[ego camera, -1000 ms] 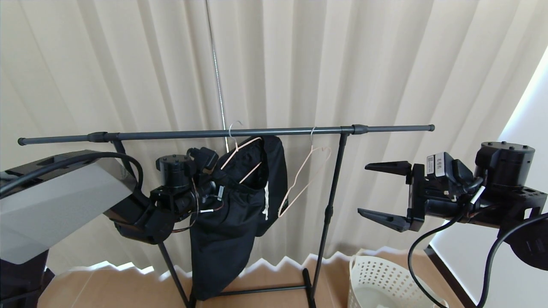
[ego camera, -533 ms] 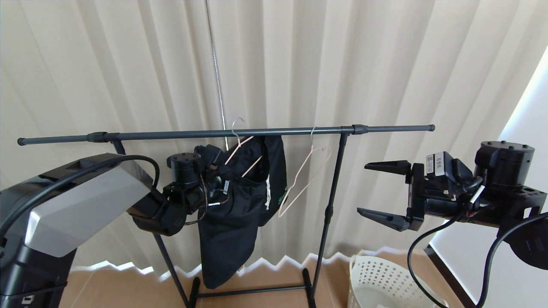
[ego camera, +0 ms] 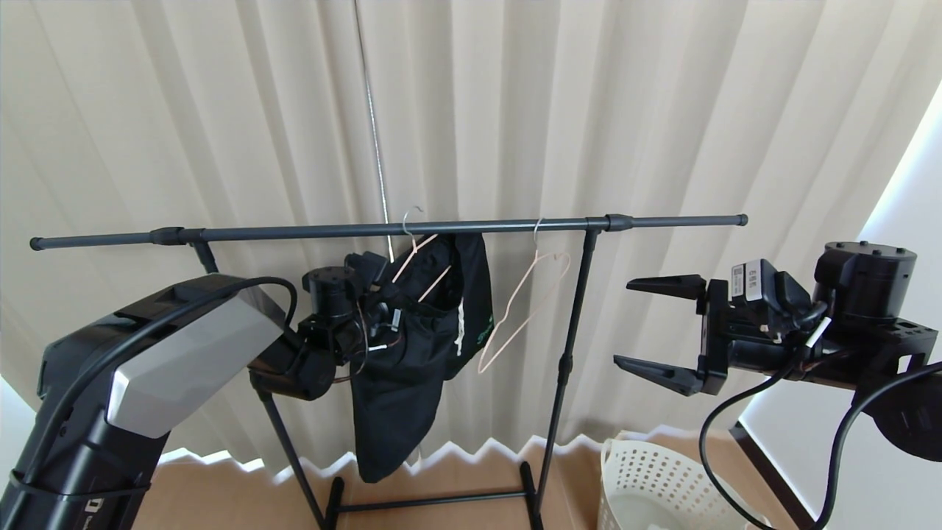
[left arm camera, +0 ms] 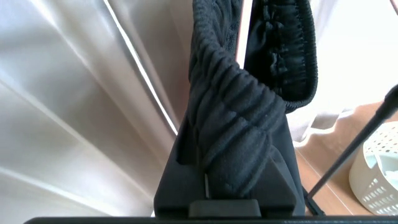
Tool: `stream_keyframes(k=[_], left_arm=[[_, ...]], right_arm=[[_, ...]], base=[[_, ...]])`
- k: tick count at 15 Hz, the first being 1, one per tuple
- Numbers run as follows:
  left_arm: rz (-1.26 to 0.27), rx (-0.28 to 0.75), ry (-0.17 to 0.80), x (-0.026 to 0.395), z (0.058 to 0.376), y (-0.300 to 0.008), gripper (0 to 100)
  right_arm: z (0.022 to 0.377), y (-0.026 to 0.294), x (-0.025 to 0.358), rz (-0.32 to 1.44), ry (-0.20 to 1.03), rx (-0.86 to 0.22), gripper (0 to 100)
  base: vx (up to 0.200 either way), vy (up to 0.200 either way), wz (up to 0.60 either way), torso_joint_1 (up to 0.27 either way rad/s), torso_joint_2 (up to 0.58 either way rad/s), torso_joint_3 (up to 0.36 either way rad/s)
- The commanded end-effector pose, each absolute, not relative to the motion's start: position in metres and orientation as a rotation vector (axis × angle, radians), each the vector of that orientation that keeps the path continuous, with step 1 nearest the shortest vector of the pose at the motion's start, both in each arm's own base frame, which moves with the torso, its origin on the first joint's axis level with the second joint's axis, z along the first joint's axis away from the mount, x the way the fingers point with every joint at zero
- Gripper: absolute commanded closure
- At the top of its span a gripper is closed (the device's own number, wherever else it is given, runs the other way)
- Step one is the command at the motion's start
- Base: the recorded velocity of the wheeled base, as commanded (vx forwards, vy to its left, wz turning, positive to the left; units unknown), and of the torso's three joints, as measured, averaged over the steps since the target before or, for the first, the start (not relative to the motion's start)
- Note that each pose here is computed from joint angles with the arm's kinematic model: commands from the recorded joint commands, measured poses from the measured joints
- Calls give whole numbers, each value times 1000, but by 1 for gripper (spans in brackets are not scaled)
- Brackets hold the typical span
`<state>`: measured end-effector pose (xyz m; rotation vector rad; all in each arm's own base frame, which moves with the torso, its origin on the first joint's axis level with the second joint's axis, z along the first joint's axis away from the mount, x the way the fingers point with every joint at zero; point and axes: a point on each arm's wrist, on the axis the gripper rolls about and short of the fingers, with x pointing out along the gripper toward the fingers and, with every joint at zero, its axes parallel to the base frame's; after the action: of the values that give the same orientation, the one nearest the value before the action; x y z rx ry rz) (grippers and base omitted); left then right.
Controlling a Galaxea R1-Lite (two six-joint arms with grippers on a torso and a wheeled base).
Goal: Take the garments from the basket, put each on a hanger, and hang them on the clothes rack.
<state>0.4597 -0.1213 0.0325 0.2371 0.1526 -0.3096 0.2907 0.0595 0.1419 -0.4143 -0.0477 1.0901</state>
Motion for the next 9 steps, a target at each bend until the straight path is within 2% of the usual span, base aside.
stream_keyframes(k=[1, 9], left_arm=[[-311, 239, 168, 462, 25, -122, 100], [-312, 240, 161, 468, 19, -124, 100]], right_arm=[[142, 60, 291, 1093, -50, -415, 0], [143, 59, 292, 1089, -54, -417, 0]], base=[[0, 0, 0, 0, 0, 0], [0, 0, 0, 0, 0, 0]])
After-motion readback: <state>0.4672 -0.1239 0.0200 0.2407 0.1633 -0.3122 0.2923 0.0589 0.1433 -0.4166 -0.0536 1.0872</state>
